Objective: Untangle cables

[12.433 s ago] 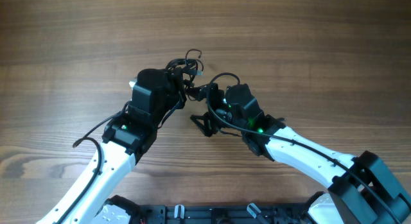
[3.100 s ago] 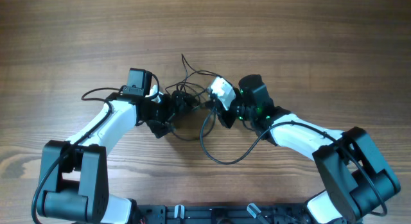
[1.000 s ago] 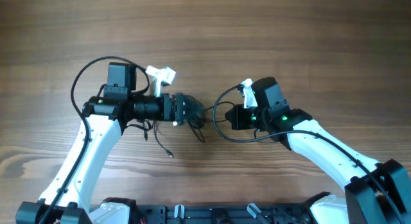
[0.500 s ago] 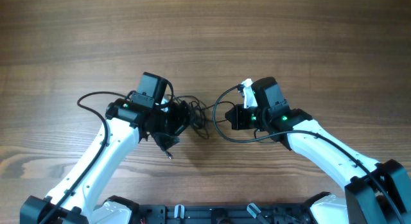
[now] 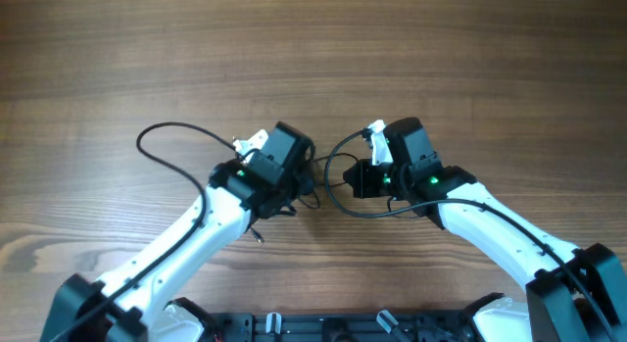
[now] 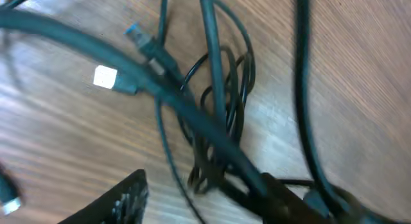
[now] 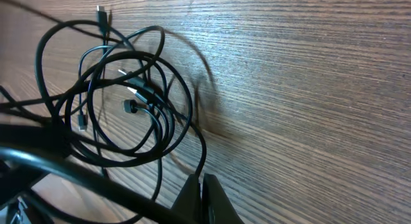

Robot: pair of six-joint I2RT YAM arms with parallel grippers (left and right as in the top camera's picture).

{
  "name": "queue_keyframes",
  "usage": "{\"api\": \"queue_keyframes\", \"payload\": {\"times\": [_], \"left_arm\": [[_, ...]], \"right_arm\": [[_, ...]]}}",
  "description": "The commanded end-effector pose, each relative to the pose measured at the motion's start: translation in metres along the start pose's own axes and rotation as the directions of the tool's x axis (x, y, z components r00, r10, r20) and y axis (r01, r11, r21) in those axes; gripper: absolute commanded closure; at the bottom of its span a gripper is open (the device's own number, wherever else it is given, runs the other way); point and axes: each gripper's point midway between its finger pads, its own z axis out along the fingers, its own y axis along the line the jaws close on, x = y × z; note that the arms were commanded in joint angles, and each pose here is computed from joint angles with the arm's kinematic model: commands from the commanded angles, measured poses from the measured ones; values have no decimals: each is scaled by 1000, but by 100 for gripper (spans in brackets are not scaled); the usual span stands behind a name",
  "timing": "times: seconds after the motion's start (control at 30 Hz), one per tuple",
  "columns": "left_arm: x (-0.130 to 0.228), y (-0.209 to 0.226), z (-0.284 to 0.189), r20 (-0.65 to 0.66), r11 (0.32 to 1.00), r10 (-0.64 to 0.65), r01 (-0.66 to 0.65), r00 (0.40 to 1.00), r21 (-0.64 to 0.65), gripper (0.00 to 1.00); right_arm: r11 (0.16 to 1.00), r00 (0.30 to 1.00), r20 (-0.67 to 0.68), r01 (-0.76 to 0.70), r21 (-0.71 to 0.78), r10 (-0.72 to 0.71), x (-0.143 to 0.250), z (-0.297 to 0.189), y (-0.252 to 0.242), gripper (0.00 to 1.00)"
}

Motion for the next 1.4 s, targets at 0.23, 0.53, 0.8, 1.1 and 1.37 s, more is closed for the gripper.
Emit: {"api": "queue_keyframes", "payload": {"times": [0.23,0.53,0.8,1.1,1.37], "left_arm": [[-8,12,26,78,995,28,-20,997,-99,96],[-56,131,-71,253,907,-128,217,959,-361,96],[-78,89,-141,330,998,-18,-1,944,57,96],[-26,13,-162,298,720,499,-580,814,381,96],[-21,-4,-152,273,646,557,-616,784,451,96]], "right_arm": [[995,991,123,-44,-86,54,-36,-46,0,96],[973,825,545,-220,68,149,-90,-186,-81,96],[908,693,664,-416,52,280,-77,-244,-128,96],[956,858,507,211,-202,-82,-62,-216,-25,11],[837,877,386,425,-344,-287,-37,-166,27,6]]}}
